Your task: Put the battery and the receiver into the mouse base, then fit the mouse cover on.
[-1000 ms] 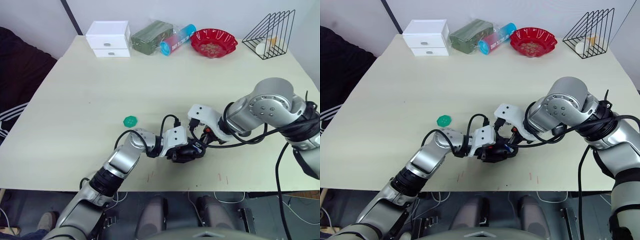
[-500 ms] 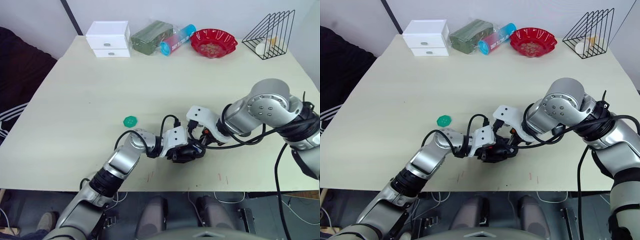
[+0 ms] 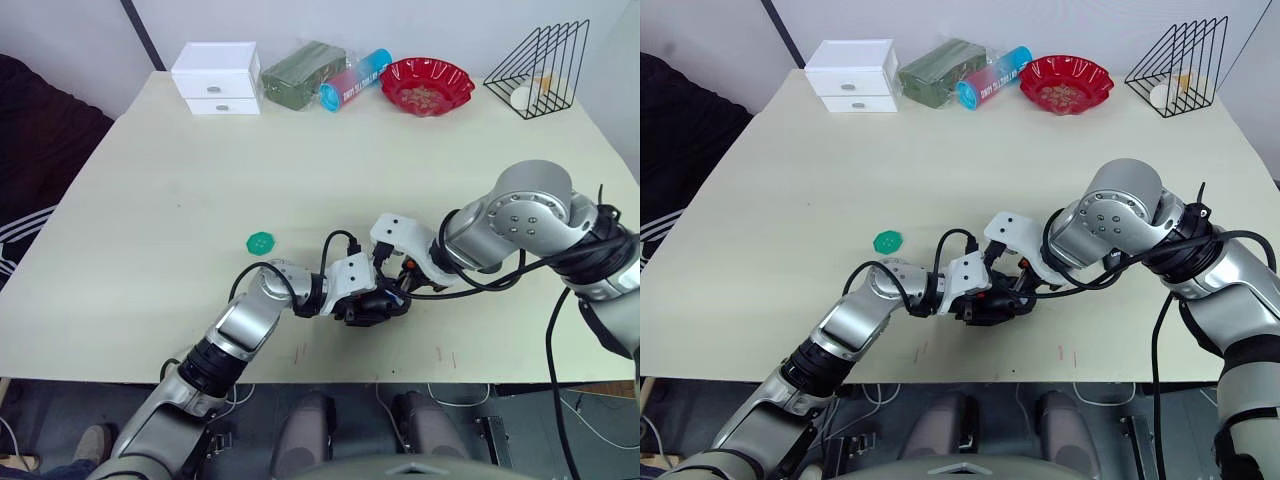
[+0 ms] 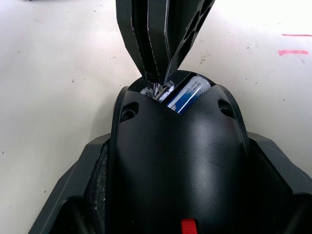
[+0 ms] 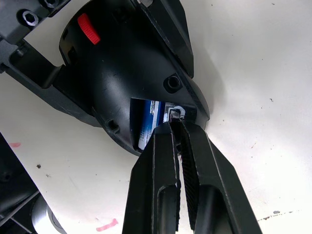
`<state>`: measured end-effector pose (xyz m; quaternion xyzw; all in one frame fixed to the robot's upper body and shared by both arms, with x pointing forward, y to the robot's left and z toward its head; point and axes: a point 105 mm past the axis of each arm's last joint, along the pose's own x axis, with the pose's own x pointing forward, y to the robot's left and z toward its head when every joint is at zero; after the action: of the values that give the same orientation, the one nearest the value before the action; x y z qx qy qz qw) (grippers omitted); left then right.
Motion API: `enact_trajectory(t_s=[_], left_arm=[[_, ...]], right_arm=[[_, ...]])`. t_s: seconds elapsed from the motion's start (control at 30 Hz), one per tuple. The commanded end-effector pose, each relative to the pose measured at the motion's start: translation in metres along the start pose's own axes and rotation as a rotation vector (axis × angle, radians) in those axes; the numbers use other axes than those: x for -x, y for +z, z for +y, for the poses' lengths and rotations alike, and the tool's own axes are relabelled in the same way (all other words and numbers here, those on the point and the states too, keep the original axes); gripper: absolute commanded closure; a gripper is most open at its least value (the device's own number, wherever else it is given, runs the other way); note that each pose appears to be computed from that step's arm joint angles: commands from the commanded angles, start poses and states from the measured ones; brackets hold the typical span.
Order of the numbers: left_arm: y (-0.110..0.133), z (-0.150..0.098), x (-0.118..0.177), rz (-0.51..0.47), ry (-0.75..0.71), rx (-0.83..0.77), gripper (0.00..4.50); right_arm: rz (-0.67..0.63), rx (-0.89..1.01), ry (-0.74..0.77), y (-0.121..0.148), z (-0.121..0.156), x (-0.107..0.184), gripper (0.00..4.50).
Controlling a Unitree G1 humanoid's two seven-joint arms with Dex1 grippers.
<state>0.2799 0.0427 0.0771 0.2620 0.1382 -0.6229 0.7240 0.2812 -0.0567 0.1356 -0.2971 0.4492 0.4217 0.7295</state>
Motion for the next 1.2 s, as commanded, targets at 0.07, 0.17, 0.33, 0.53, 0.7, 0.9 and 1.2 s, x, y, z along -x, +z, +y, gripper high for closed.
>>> enact_trajectory(t_s=[0.07, 0.17, 0.33, 0.53, 0.7, 0.9, 1.2], left_arm=[[-0.014, -0.012, -0.007, 0.052, -0.04, 0.033, 1.48], [-0.014, -0.012, -0.007, 0.051, -0.038, 0.033, 1.48], [-0.015, -0.013, -0.007, 0.053, -0.038, 0.036, 1.48], [-0.016, -0.013, -0.007, 0.054, -0.039, 0.037, 1.48], [-0.016, -0.013, -0.007, 0.055, -0.037, 0.039, 1.48], [-0.017, -0.013, -0.007, 0.055, -0.034, 0.045, 1.48], [-0.018, -0.013, -0.006, 0.057, -0.034, 0.046, 1.48]], right_arm=[[0.032, 0.0, -0.019, -0.004, -0.003, -0.003, 4.5], [0.029, -0.003, -0.019, -0.003, -0.003, -0.005, 4.5], [0.035, -0.002, -0.024, -0.002, -0.004, -0.005, 4.5], [0.052, 0.019, -0.026, 0.001, -0.003, -0.007, 4.5], [0.051, 0.016, -0.033, 0.004, -0.005, -0.008, 4.5], [0.047, 0.021, -0.018, 0.006, -0.003, -0.009, 4.5], [0.047, 0.03, -0.011, 0.006, -0.001, -0.009, 4.5]])
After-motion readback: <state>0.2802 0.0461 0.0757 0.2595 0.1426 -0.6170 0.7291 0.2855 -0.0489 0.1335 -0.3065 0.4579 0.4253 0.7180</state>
